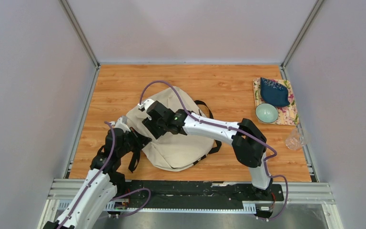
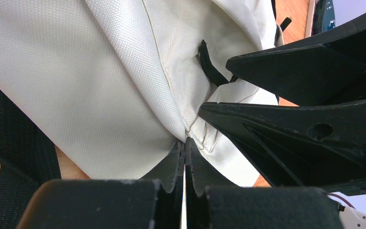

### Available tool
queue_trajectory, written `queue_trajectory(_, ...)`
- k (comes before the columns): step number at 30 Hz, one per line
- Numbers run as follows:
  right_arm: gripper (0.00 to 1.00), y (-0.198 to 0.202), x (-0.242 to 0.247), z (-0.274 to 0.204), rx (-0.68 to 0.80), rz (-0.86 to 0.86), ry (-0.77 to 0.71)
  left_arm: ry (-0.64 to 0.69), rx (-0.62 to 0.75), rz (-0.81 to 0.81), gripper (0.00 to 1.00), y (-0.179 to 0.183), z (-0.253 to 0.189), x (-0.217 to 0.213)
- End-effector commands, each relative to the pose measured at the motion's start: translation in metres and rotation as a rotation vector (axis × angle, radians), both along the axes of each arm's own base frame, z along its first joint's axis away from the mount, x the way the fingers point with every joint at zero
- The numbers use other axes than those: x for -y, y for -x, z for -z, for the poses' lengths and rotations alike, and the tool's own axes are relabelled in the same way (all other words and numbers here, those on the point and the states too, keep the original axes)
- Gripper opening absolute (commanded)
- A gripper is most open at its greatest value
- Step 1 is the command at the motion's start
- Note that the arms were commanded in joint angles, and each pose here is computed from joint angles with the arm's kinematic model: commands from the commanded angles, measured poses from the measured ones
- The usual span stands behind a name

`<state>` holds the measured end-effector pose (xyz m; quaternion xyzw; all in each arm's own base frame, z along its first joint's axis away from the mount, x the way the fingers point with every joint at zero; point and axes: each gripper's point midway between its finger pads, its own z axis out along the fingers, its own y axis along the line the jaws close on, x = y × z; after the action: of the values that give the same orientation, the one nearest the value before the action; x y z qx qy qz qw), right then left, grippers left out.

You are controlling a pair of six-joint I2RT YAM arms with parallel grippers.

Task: Pack the student bag
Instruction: Zip the student bag at the center of the board.

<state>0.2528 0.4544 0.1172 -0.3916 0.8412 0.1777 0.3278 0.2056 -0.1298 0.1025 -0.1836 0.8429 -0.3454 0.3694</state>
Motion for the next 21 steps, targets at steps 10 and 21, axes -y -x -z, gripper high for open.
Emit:
queue_trajectory(10, 0.44, -0.023, -0.017, 0.011, 0.009, 0.029, -0.027, 0.006, 0.118, 0.014, 0.00, -0.009, -0.035, 0.001)
queue_trajectory(21, 0.08, -0.034, -0.010, 0.026, -0.029, 0.051, -0.020, 0.003, 0.114, 0.016, 0.00, -0.008, -0.033, 0.001)
